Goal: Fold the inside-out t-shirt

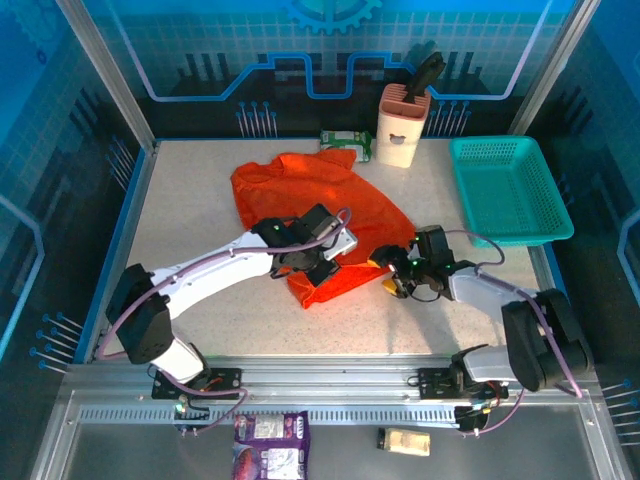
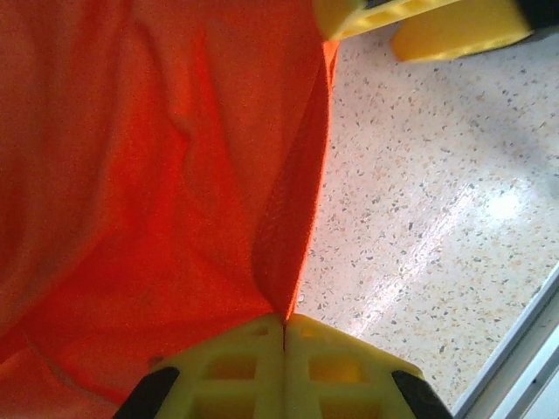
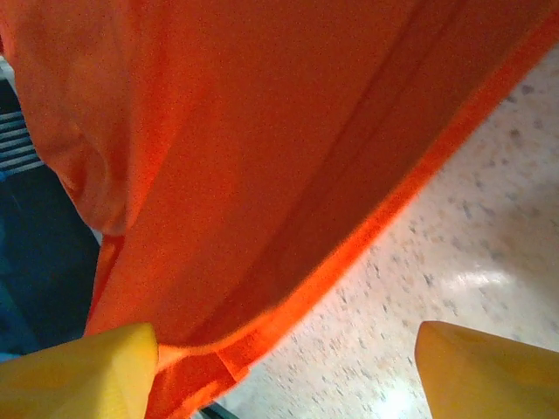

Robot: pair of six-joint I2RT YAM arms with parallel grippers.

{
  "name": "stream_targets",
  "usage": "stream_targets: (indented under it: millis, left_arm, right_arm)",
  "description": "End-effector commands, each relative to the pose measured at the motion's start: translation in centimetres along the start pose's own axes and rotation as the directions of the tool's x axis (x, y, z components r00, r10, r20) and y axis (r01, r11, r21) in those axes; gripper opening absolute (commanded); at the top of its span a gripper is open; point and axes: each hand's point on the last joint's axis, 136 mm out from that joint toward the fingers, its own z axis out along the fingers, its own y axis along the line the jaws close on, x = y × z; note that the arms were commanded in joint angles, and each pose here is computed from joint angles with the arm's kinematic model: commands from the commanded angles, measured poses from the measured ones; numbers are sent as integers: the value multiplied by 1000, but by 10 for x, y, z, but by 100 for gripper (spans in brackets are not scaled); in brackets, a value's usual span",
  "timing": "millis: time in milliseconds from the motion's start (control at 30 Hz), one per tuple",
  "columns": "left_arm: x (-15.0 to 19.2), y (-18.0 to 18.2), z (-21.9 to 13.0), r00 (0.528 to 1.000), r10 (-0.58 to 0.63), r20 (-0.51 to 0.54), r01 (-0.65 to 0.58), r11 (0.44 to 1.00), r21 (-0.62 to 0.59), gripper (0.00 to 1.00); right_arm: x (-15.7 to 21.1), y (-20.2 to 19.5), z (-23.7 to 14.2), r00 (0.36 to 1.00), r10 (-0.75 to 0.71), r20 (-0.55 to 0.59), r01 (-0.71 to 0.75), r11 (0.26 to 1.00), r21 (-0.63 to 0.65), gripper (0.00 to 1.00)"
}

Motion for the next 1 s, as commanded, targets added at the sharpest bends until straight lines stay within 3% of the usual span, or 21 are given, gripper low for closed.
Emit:
stream_targets:
  millis: [0,100,267,367,500,733,800,967]
  left_arm:
    - [2,-6,-11,999,-28,26,27,999,47,0]
    - [5,-6,-14,999,-34,29,33,998,45,0]
    - [12,-1,-17,999,-41,29,40,999,19,0]
    - [20,11,-14,999,-40,3,40,998,-55,0]
    - [19,16,-12,999,-45,8,46,995,-84,5]
    - [-28,-1,-7,976,-139,166,139,990,15,49]
    - [-42,-4,-5,968,-155,198,155,988,17,57]
    - [-65,-6,9,947,-202,249,211,977,-8,64]
  right_arm:
    - [-12,42,5,997,83,-1,-81,977,-198,78]
    - [-19,44,11,993,117,-7,-115,965,-237,74]
    - [-29,44,15,982,187,-19,-184,936,-299,55]
    - [-29,47,14,980,198,-32,-198,927,-319,36]
    - [-28,47,10,977,211,-24,-208,927,-312,0]
    - [-24,72,-5,981,193,4,-182,932,-314,0]
    - [-22,78,-11,981,191,26,-174,938,-301,0]
    - [-21,94,-30,978,183,98,-152,954,-258,0]
